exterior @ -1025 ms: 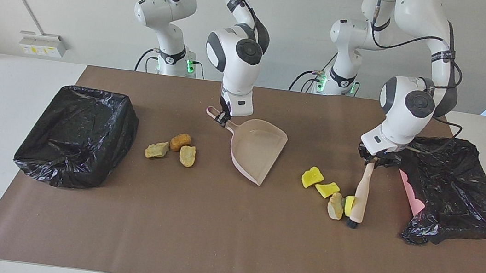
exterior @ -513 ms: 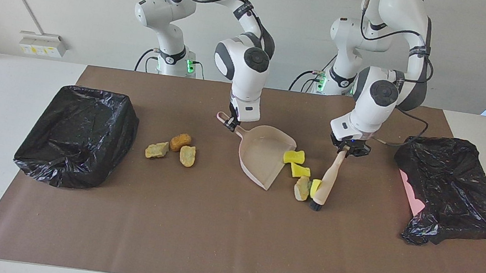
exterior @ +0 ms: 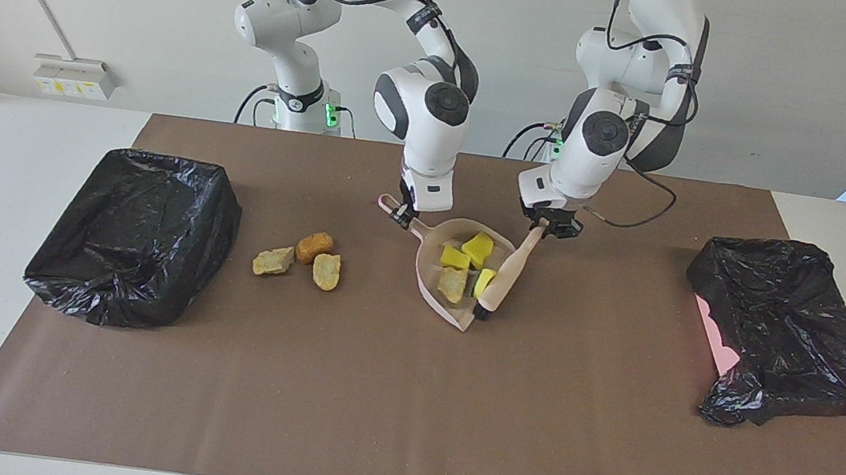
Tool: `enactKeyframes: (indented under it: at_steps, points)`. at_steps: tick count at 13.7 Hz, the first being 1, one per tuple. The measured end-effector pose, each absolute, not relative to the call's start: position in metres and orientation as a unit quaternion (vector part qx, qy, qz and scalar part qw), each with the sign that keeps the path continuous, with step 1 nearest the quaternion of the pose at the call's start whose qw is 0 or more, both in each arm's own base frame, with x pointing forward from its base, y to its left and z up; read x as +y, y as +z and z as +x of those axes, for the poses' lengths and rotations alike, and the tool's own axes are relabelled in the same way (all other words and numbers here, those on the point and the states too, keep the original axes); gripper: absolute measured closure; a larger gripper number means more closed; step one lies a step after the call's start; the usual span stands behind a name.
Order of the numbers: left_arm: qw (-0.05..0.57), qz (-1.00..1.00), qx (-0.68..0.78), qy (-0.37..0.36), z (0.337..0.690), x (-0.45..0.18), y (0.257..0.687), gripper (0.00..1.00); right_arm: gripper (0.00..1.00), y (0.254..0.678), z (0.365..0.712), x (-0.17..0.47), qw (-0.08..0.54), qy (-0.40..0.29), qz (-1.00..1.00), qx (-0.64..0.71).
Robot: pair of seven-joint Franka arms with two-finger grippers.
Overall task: Sweep and dump trash in bin
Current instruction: 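Sweep the yellow pieces into the dustpan with the brush in the left gripper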
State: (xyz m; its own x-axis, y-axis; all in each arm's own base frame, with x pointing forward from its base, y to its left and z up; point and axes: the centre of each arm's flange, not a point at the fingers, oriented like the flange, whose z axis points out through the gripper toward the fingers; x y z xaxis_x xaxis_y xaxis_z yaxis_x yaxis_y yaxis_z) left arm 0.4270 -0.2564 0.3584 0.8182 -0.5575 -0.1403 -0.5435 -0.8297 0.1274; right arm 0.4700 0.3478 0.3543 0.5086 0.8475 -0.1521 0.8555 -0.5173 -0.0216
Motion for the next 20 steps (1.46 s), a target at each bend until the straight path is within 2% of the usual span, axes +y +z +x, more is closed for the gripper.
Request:
enactKeyframes:
  at_steps: [3,10,15,17,20]
  points:
    - [0.044,0.959,-0.269,-0.072,0.425,-0.283,0.379,0.73,0.69,0.354,0.47,0.348,0.028,-0.072,0.868,0.49]
    - [0.026,0.987,-0.118,-0.105,0.437,-0.256,0.396,0.73,0.69,0.355,0.47,0.348,0.027,-0.071,0.868,0.49]
    - [0.005,0.989,-0.109,-0.103,0.433,-0.256,0.404,0.73,0.69,0.359,0.474,0.346,0.027,-0.07,0.87,0.488]
    - [0.011,0.991,-0.098,-0.092,0.437,-0.246,0.425,0.73,0.69,0.379,0.484,0.323,0.025,-0.082,0.869,0.487]
    - [0.007,0.994,-0.052,-0.097,0.428,-0.232,0.445,0.73,0.69,0.433,0.507,0.256,0.015,-0.074,0.875,0.479]
